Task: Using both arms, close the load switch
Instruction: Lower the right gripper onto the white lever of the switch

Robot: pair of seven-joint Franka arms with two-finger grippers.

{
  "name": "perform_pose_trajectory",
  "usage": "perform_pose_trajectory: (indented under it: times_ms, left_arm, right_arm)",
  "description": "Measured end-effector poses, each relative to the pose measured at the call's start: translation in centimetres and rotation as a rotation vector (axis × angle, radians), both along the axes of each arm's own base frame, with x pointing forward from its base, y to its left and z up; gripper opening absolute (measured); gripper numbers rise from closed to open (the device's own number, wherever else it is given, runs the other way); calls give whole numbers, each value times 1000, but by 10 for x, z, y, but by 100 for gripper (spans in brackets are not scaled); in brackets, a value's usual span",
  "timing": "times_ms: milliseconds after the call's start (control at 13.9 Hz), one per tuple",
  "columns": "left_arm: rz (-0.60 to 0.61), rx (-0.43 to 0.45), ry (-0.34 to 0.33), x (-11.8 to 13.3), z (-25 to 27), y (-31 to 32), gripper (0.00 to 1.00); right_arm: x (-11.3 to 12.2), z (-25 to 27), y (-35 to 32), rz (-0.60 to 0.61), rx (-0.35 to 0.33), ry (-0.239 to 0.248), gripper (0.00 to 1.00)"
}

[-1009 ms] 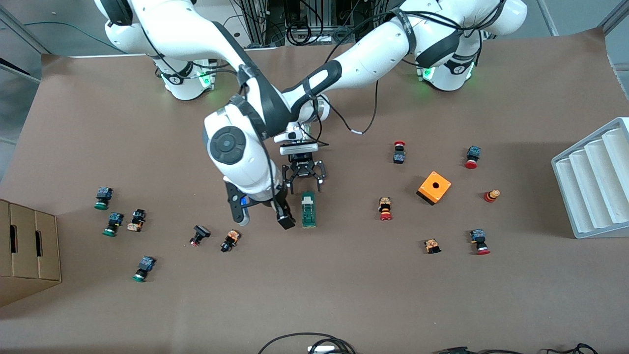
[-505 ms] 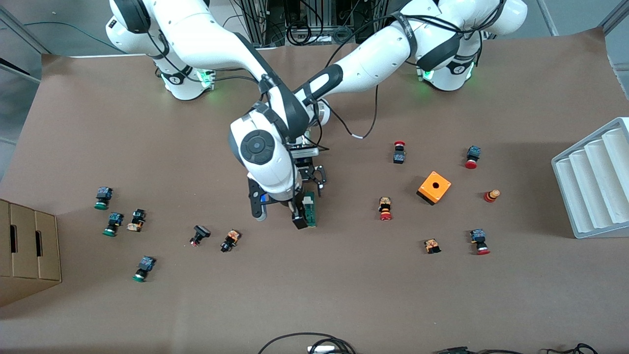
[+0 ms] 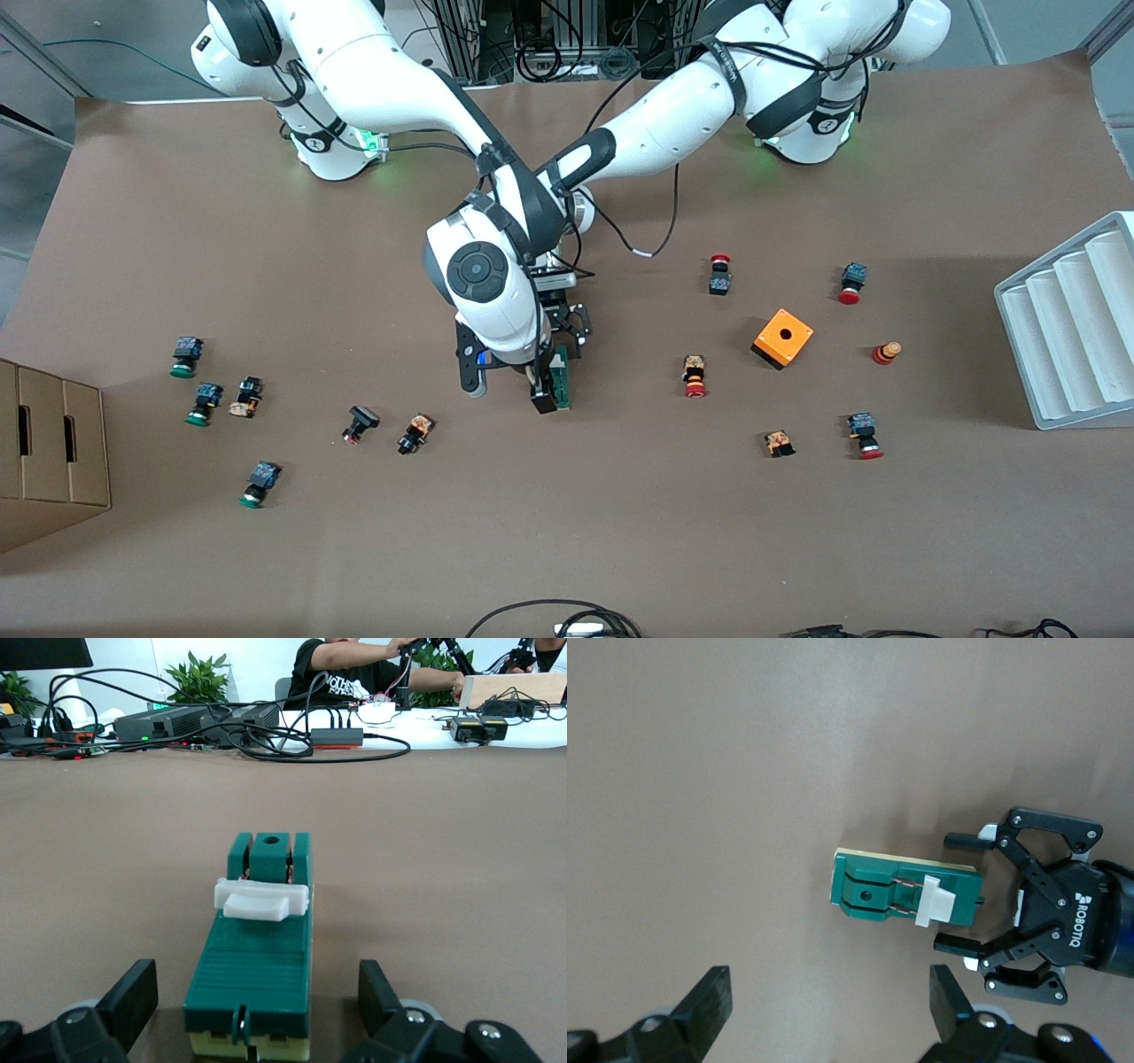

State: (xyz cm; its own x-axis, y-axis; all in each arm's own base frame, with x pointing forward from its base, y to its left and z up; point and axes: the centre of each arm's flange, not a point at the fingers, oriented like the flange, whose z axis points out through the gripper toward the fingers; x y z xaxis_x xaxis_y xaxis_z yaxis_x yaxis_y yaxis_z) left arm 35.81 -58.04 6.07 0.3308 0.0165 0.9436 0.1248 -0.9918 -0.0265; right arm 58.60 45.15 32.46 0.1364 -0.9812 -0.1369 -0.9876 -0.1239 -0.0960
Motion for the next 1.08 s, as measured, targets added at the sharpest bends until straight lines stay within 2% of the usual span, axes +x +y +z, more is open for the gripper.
perform_pose_trajectory:
  times_ms: [721,1081]
  left_arm:
    - [-10,3,-17,0,0,-1,99]
    - [-15,7,-24,-16,1,-9,100]
  right_arm:
    - [-6,-31,6,-10,-28,25,96]
    - [-12,-55,3,-13,-42,27,92]
